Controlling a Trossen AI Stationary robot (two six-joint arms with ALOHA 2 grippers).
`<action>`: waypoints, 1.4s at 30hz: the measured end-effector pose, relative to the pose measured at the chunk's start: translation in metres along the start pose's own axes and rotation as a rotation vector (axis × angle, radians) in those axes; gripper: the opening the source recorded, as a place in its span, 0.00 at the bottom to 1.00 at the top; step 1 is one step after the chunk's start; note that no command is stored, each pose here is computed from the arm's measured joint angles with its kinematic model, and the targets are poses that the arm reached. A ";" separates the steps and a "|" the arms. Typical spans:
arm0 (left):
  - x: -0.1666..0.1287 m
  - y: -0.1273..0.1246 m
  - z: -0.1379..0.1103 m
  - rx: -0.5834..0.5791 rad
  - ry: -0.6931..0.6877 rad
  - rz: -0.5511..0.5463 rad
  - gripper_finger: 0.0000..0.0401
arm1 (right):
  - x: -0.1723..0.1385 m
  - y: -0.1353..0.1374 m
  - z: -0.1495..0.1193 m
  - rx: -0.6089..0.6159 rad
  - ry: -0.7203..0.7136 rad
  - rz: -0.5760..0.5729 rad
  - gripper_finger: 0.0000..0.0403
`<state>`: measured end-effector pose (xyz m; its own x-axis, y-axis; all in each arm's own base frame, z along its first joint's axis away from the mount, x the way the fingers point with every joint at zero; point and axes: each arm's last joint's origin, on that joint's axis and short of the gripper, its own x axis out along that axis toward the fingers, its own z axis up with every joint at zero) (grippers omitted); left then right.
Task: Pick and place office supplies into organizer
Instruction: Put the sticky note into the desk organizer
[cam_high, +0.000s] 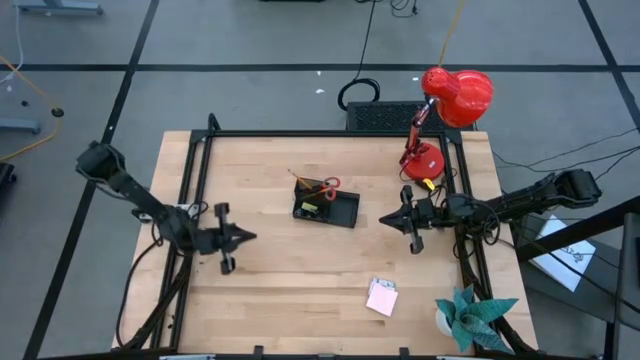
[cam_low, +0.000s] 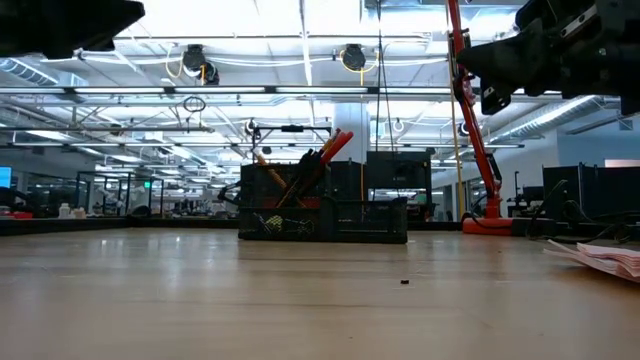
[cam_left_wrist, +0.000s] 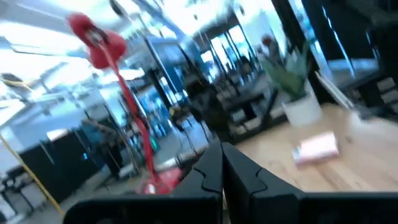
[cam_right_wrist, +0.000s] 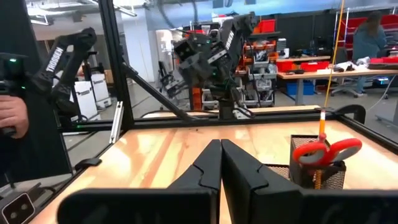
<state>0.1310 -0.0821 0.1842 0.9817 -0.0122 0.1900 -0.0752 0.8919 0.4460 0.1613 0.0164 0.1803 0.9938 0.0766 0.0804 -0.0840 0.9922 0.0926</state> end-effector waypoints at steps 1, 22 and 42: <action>-0.003 0.004 -0.002 -0.003 -0.038 0.010 0.01 | 0.000 0.000 0.000 0.001 0.002 0.000 0.01; 0.018 0.070 -0.059 -0.188 0.012 -0.190 0.00 | 0.002 0.001 -0.012 -0.027 0.101 0.078 0.01; 0.014 0.068 -0.079 -0.408 0.269 -0.083 0.02 | 0.003 0.003 -0.011 -0.072 0.091 0.131 0.01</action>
<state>0.1539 0.0142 0.1482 0.9959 -0.0215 -0.0878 0.0269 0.9978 0.0612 0.1645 0.0207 0.1697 0.9775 0.2111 -0.0038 -0.2110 0.9774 0.0159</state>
